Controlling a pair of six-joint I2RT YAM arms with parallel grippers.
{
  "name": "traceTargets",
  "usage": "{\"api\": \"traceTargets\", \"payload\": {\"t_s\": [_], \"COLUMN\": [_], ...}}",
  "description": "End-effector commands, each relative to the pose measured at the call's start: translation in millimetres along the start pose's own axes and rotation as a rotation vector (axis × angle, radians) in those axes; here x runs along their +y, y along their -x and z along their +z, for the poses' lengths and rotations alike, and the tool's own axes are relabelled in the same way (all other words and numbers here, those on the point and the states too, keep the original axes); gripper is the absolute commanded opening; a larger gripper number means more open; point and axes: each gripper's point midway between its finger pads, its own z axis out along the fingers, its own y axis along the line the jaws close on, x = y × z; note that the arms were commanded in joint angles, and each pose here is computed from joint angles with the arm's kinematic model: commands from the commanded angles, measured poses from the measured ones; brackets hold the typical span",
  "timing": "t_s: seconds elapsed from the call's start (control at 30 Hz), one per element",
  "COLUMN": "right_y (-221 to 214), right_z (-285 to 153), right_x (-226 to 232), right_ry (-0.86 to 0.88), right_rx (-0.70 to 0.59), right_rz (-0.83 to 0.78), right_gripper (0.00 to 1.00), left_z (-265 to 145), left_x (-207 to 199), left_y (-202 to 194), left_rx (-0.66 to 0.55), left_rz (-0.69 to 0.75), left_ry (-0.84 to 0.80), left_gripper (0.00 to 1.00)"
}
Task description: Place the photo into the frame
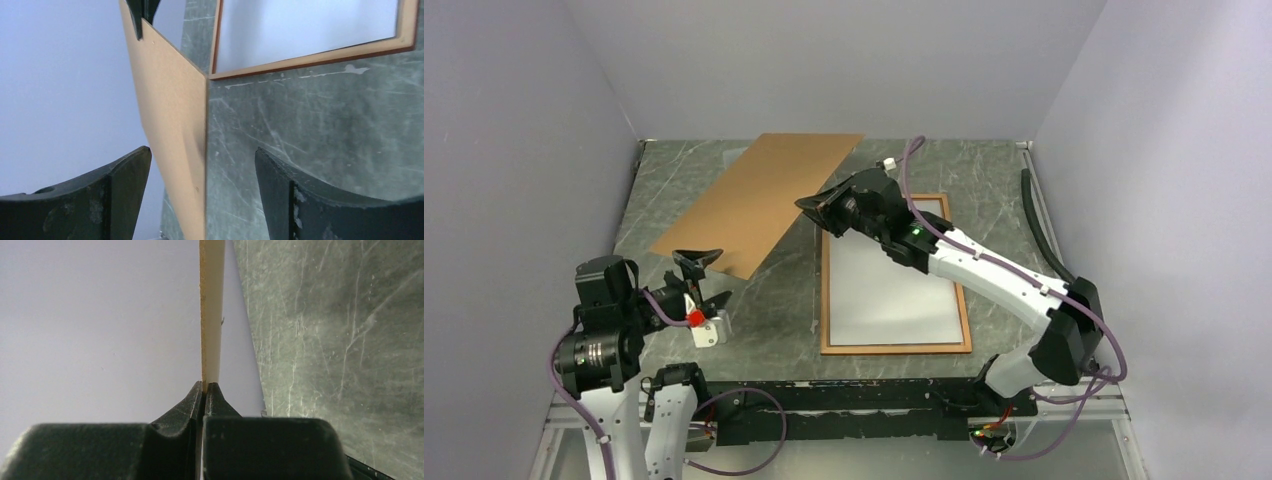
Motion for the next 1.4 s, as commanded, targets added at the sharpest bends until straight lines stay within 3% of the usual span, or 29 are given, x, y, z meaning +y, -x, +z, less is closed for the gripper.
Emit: {"api": "traceTargets", "payload": {"t_s": [0.0,0.13,0.47,0.63,0.8,0.9,1.03,1.23,1.37], "right_y": [-8.7,-16.1,-35.4,-46.7,-58.4,-65.9,-64.6,-57.7,-52.8], "right_z": [-7.4,-3.3,-1.1,-2.4,-4.9,-7.4,-16.5,-43.2,-70.4], "right_x": [72.7,66.9,77.6,78.4,76.0,65.7,38.9,12.2,8.8], "right_ry": [0.219,0.208,0.236,0.259,0.260,0.245,0.171,0.205,0.295], "right_rx": [0.017,0.026,0.066,0.099,0.156,0.197,0.240,0.407,0.551], "right_rz": [0.075,0.091,0.096,0.133,0.126,0.067,-0.065,-0.382,-0.813], "right_gripper": [0.00,0.00,0.00,0.00,0.01,0.17,0.57,0.96,1.00], "left_z": [7.1,12.8,19.7,21.5,19.5,16.9,15.2,14.7,12.0], "left_x": [31.5,40.7,35.5,38.5,55.3,67.2,74.4,67.2,60.2], "left_y": [6.5,-3.7,-23.8,-28.7,-30.2,-25.3,-18.8,-10.2,1.9], "left_rx": [-0.074,-0.072,-0.034,-0.026,-0.014,-0.022,-0.037,-0.059,-0.089], "left_rz": [0.232,0.246,0.209,0.200,0.217,0.217,0.239,0.279,0.280], "left_ry": [0.095,0.121,0.100,0.107,0.174,0.207,0.214,0.170,0.126], "left_gripper": [0.78,0.68,0.27,0.22,0.03,0.03,0.03,0.03,0.03]}}
